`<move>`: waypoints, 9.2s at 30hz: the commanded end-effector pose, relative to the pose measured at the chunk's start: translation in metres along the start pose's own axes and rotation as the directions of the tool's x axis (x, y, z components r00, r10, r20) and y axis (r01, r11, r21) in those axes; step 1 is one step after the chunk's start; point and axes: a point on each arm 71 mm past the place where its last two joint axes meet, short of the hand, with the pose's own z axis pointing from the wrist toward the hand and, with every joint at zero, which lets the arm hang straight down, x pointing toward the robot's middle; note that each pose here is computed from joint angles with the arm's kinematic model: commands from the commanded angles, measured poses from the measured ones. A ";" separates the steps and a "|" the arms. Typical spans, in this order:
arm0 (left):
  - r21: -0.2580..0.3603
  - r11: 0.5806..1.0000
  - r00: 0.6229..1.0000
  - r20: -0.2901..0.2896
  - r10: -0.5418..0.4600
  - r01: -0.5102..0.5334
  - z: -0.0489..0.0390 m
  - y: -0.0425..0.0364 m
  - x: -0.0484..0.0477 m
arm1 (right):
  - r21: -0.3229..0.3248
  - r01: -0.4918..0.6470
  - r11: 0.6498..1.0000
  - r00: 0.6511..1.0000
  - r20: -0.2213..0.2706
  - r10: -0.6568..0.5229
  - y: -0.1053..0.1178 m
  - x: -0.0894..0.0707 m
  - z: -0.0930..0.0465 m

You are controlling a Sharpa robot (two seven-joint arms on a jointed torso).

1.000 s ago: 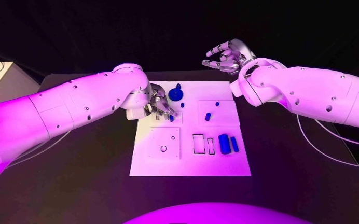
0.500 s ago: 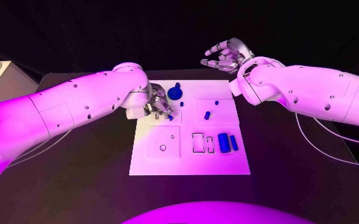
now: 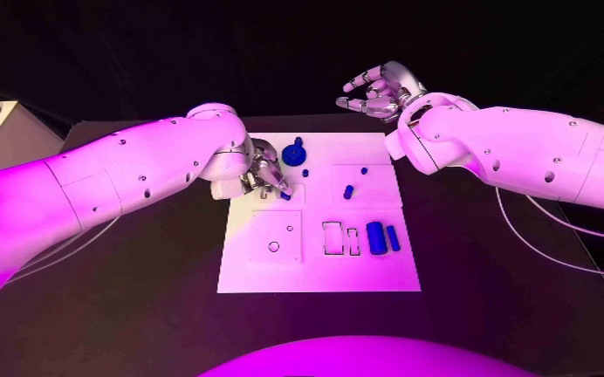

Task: Assemble the parts on the task board

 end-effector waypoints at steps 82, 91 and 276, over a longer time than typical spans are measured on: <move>0.012 0.998 0.986 0.157 0.057 -0.059 -0.0051 0.0134 0.0055 | 0.013 0.015 1.000 1.000 -0.023 -0.015 -0.009 -0.003 -0.001; 0.009 0.998 0.987 0.148 0.063 -0.065 -0.0054 0.0139 0.0064 | 0.013 0.015 1.000 1.000 -0.024 -0.015 -0.009 -0.002 -0.001; -0.042 0.994 0.964 0.251 -0.090 0.104 -0.0063 0.0529 -0.0738 | 0.016 0.016 1.000 1.000 -0.028 -0.015 -0.014 -0.004 -0.001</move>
